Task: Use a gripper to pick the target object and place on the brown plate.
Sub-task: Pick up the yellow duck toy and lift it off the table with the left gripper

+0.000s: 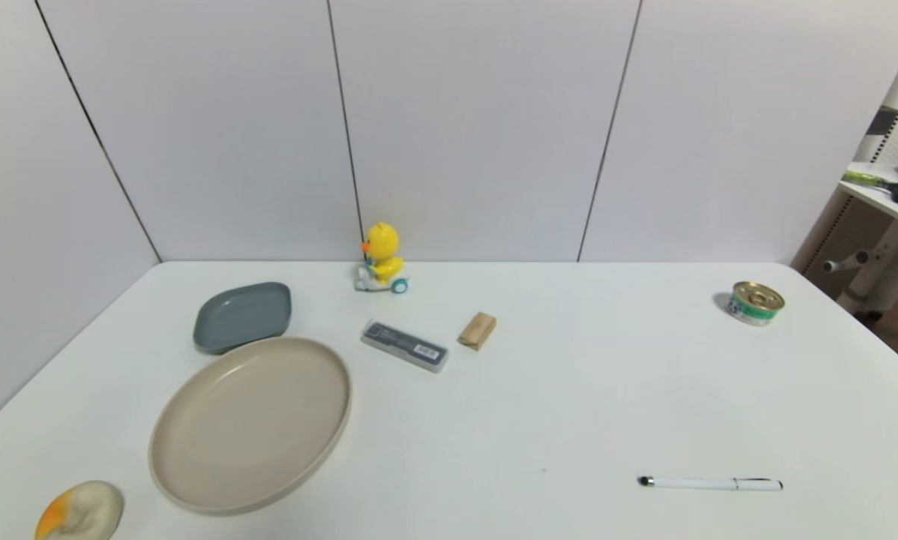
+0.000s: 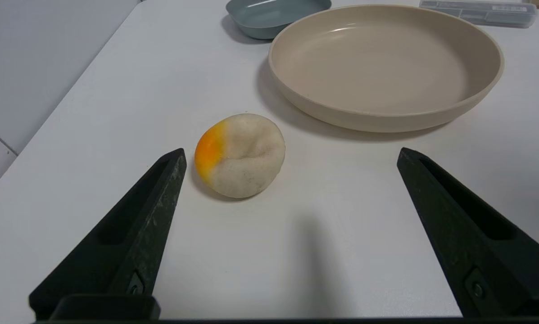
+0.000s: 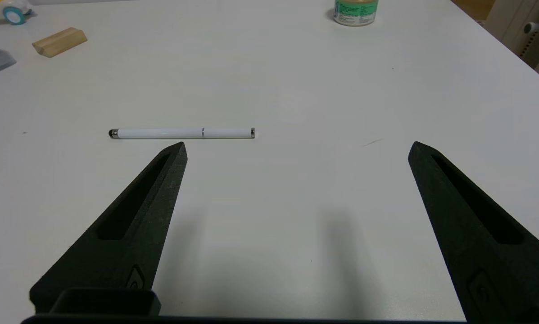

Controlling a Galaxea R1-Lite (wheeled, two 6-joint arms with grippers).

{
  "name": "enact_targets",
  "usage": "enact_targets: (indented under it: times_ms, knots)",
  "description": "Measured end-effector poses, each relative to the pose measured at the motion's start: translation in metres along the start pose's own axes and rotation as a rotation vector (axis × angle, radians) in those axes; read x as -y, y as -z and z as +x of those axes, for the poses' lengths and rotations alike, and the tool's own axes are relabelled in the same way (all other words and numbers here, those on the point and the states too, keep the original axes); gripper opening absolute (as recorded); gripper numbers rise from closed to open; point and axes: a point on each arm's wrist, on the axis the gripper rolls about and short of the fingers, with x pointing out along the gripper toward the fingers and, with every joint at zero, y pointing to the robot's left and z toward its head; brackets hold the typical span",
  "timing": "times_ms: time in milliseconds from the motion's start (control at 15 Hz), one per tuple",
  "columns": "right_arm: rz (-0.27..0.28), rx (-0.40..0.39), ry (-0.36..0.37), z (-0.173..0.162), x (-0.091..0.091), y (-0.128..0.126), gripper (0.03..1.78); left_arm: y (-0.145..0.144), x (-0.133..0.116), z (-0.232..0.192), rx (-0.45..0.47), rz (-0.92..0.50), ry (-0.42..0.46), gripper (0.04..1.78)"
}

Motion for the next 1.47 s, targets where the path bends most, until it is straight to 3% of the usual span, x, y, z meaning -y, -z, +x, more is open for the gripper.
enact_targets:
  times_ms: [133, 333, 667, 867, 1000, 1267, 1467]
  knots:
    - [0.000, 0.000, 0.000, 0.000, 0.000, 0.000, 1.70, -0.007, -0.001, -0.001, 0.009, -0.001, -0.001, 1.69]
    - [0.000, 0.000, 0.000, 0.000, 0.000, 0.000, 1.70, -0.044, -0.004, 0.002, 0.008, -0.007, 0.009, 1.69]
    - [0.000, 0.000, 0.000, 0.000, 0.000, 0.000, 1.70, -0.179, -0.013, 0.037, 0.072, -0.047, 0.086, 1.69]
    - [0.000, 0.000, 0.000, 0.000, 0.000, 0.000, 1.70, -0.255, -0.013, 0.086, 0.112, -0.047, 0.120, 1.69]
    - [0.000, 0.000, 0.000, 0.000, 0.000, 0.000, 1.70, -0.287, -0.009, 0.127, 0.115, -0.030, 0.174, 1.69]
    - [0.000, 0.000, 0.000, 0.000, 0.000, 0.000, 1.70, -0.312, 0.006, 0.219, 0.078, 0.009, 0.356, 1.69]
    - [0.000, 0.000, 0.000, 0.000, 0.000, 0.000, 1.70, -0.295, 0.023, 0.284, 0.016, 0.056, 0.589, 1.69]
